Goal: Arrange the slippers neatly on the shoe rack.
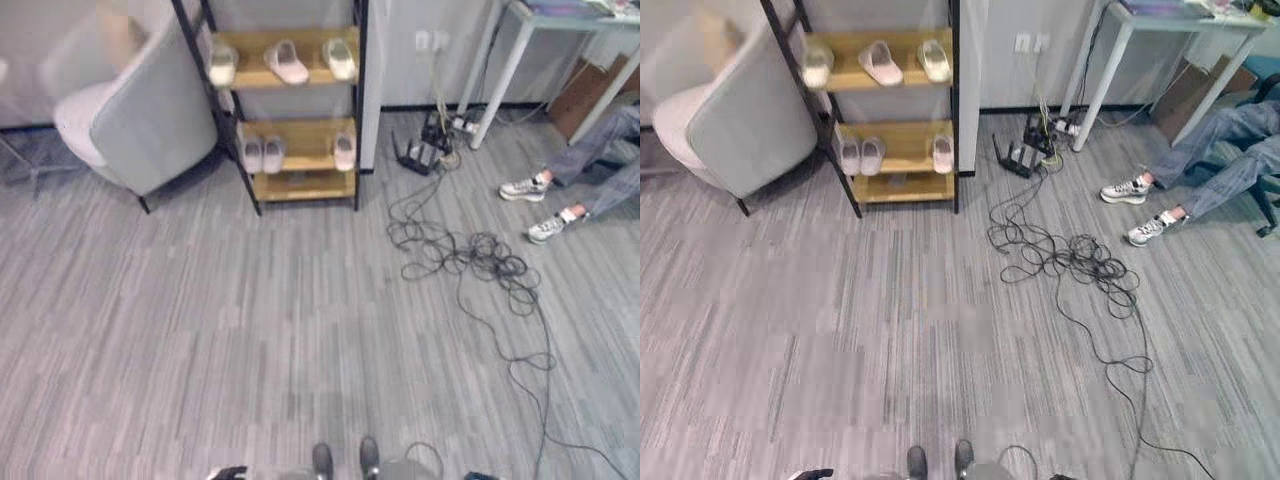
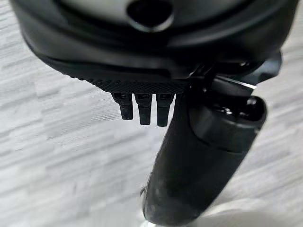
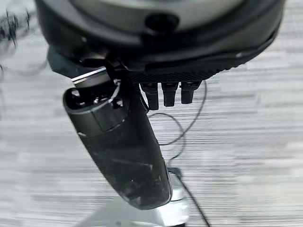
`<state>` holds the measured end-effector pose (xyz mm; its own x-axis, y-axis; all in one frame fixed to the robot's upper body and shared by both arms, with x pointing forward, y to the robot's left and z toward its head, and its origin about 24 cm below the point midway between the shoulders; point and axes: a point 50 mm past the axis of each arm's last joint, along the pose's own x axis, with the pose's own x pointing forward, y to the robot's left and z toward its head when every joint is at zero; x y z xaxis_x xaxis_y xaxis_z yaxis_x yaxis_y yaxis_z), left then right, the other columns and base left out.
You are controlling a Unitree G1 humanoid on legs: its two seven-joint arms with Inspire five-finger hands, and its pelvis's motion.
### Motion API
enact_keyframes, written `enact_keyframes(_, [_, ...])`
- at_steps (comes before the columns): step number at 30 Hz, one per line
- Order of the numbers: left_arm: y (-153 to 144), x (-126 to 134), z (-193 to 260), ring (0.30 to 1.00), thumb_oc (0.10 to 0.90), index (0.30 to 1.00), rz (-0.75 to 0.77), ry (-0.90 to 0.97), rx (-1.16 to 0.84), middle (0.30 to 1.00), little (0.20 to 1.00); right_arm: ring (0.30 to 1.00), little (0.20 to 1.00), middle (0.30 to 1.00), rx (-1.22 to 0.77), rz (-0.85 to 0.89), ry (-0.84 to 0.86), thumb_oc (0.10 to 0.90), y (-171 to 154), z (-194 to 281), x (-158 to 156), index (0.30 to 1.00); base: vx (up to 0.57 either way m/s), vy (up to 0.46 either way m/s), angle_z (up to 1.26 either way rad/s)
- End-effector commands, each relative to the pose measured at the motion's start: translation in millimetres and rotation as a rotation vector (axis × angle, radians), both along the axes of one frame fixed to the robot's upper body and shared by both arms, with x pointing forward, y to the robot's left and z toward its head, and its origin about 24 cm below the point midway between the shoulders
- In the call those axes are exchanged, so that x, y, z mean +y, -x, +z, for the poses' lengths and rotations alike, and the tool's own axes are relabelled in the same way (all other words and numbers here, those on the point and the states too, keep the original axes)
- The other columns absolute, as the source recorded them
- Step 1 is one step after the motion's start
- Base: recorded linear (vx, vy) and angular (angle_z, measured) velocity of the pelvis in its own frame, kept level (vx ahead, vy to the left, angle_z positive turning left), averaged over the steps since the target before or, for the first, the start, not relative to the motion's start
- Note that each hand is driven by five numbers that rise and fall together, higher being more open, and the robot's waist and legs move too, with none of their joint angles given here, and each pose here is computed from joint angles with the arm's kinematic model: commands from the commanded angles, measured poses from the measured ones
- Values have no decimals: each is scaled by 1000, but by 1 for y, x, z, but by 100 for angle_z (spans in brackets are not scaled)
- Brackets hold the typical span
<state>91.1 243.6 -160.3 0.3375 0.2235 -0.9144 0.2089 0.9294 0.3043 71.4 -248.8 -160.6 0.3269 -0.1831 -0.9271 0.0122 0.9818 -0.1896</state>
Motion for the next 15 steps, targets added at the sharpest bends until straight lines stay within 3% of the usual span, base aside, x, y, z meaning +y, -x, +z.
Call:
enact_keyframes(1, [-12,-1,3,900,800,900,-121,-28,-23,900,900,900,900,900,84,124,100,800,12,4,-21,900,359,-216,43])
enact_keyframes(7, [21,-15,-8,900,800,900,-187,-6,95,900,900,900,900,900,72,205,120,800,3,3,-14,900,450,91,7])
enact_keyframes(10, [49,-10,-11,900,800,900,-199,-21,210,900,900,900,900,900,70,257,109,800,-2,1,-6,900,613,179,-81])
enact_keyframes(13, [38,-1,-7,900,800,900,-159,-42,172,900,900,900,900,900,62,228,88,800,-4,0,-1,900,552,284,-64])
enact_keyframes(15, [7,15,3,900,800,900,-72,-74,39,900,900,900,900,900,-72,351,57,800,-38,8,19,900,442,315,-27])
